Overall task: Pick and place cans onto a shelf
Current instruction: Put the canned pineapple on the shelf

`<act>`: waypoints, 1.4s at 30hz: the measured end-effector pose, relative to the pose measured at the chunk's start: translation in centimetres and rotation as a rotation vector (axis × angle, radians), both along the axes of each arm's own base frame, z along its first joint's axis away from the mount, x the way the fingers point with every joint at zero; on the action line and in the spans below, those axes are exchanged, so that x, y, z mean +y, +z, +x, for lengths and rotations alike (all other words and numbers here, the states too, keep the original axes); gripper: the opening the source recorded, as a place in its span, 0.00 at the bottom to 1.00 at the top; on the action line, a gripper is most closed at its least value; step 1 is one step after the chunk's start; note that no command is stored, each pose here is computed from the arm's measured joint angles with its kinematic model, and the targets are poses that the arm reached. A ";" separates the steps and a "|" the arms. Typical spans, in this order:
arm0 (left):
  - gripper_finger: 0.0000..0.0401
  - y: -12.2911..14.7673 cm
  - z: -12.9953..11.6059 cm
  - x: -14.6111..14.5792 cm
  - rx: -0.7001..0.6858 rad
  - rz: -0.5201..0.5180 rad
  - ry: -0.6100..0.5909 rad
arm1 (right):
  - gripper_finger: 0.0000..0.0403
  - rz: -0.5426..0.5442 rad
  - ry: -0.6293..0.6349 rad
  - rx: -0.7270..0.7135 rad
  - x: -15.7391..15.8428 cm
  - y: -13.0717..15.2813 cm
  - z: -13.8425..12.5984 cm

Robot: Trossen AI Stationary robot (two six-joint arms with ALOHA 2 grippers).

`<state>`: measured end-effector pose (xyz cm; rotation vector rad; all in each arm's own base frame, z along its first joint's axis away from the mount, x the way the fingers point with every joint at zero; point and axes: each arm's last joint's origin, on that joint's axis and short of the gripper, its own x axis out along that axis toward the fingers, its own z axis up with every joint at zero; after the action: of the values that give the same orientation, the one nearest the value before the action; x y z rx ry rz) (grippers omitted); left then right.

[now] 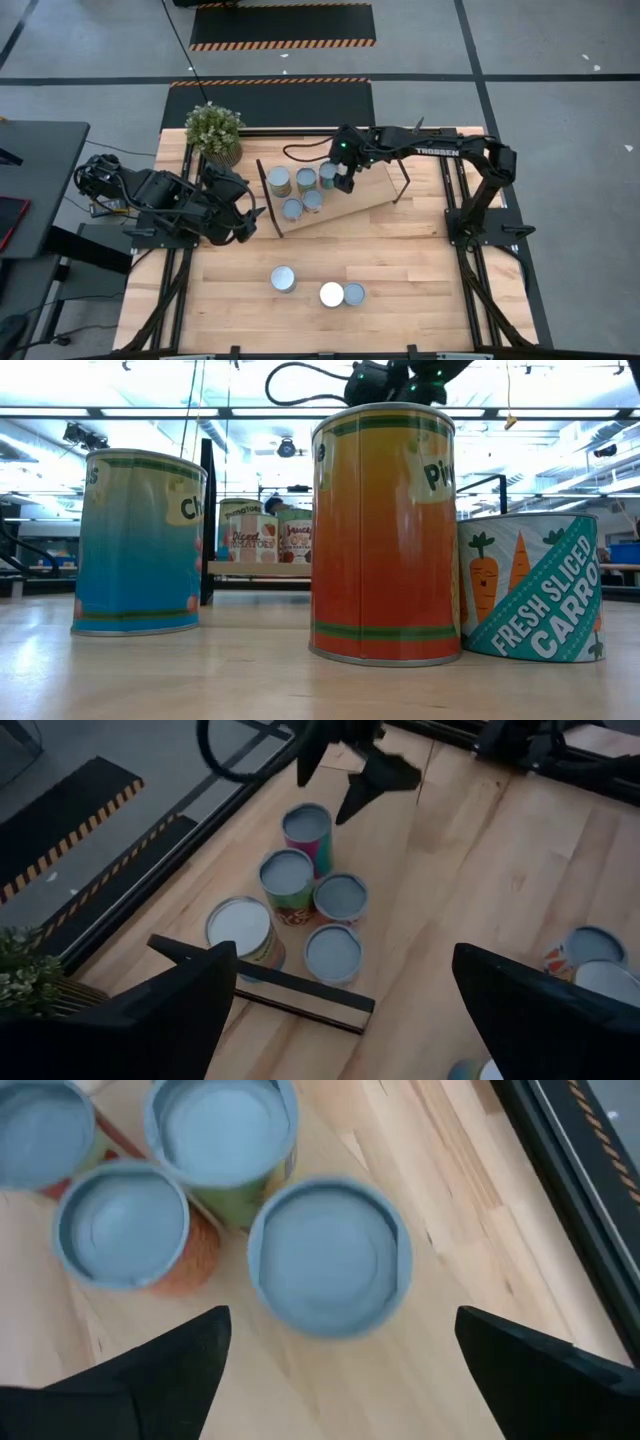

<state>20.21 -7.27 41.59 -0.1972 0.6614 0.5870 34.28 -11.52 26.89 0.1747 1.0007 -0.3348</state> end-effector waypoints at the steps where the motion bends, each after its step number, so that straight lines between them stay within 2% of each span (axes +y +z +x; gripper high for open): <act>1: 0.94 0.0 0.0 0.0 0.003 -0.002 -0.004 | 0.98 -0.009 -0.004 0.015 0.2 0.1 -0.2; 5: 0.94 0.0 0.0 0.0 0.014 0.005 -0.020 | 0.98 -0.056 0.013 0.056 0.7 0.2 -0.4; 10: 0.94 -0.1 0.0 -0.1 0.038 -0.017 -0.056 | 0.98 -0.017 -0.005 0.099 0.6 -0.1 -1.0; 12: 0.94 -0.1 0.0 -0.1 0.039 -0.025 -0.057 | 0.97 0.008 0.024 0.117 1.6 0.0 -1.1; 18: 0.94 -0.1 0.0 -0.1 0.042 -0.029 -0.062 | 0.92 0.067 0.188 0.102 7.7 0.0 0.2; 26: 0.94 -0.1 0.1 -0.2 0.047 -0.038 -0.082 | 0.87 0.193 0.184 -0.021 16.3 0.3 1.2; 33: 0.94 0.3 0.7 -0.7 0.011 -0.074 -0.167 | 0.83 0.234 0.156 -0.159 22.9 1.0 0.7; 39: 0.94 0.4 0.8 -0.8 0.002 -0.088 -0.194 | 0.81 0.265 0.158 -0.151 26.9 0.1 -0.1; 42: 0.94 0.4 0.8 -0.8 -0.002 -0.092 -0.193 | 0.81 0.236 0.207 -0.064 28.6 -0.7 -1.4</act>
<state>21.05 -8.11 41.99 -0.2169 0.6967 0.3718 32.91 17.05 26.19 0.2915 0.9839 -0.0215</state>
